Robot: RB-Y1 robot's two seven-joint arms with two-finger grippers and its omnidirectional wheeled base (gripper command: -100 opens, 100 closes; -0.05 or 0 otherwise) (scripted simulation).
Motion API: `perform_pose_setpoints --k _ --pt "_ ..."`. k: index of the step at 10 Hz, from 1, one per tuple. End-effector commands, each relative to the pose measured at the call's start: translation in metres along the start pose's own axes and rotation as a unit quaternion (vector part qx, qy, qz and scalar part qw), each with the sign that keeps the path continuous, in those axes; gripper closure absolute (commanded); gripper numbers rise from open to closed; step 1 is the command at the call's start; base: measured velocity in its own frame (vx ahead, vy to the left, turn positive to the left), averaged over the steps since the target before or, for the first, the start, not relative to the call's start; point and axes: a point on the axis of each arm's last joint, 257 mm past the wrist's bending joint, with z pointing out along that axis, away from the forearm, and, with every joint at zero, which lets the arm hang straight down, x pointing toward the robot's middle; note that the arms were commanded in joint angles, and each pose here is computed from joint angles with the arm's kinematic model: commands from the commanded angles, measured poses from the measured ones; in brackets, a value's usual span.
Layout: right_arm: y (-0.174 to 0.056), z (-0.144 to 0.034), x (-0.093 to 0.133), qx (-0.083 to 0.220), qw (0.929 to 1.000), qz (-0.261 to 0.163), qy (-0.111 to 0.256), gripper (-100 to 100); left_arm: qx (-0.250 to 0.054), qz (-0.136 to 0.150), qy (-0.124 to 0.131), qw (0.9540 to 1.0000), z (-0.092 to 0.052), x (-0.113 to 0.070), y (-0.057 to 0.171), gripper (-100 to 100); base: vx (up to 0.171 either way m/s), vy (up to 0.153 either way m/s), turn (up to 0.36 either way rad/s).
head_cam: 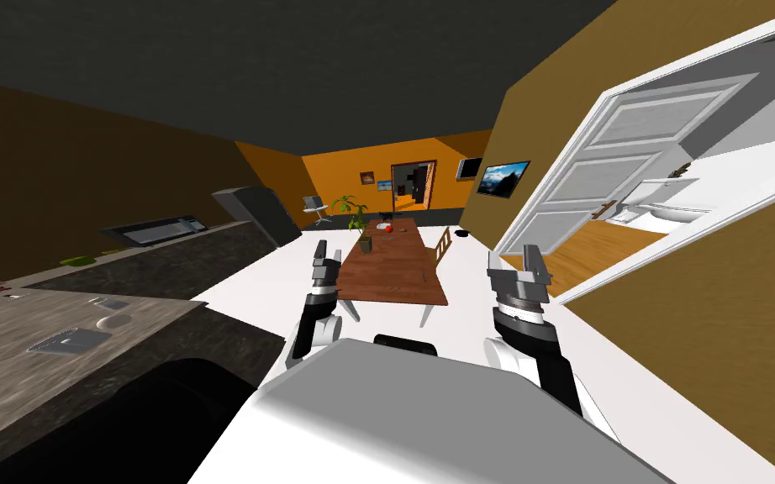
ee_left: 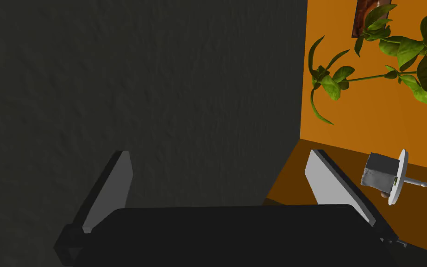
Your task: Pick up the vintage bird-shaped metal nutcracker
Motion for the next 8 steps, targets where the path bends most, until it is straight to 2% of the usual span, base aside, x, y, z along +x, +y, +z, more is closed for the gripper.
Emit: perform_pose_setpoints --k 1,3,4,6,8 --pt "-0.018 -0.004 0.002 0.022 0.9995 -0.012 0.017 -100 0.000 0.000 0.000 1.0000 0.000 0.000 0.000 0 -0.004 0.039 0.108" --pt "-0.043 -0.011 0.001 0.053 0.9976 -0.028 0.036 -100 0.000 0.000 0.000 1.0000 0.000 0.000 0.000 0 -0.031 0.088 0.128" --pt "-0.043 -0.011 0.001 0.053 0.9976 -0.028 0.036 -100 0.000 0.000 0.000 1.0000 0.000 0.000 0.000 0 -0.028 0.080 0.035" --pt "-0.075 -0.022 -0.002 0.093 0.9926 -0.052 0.058 -100 0.000 0.000 0.000 1.0000 0.000 0.000 0.000 0 -0.021 0.074 0.164" --pt "-0.094 -0.029 -0.006 0.116 0.9886 -0.066 0.070 -100 0.000 0.000 0.000 1.0000 0.000 0.000 0.000 0 -0.031 0.101 0.092"
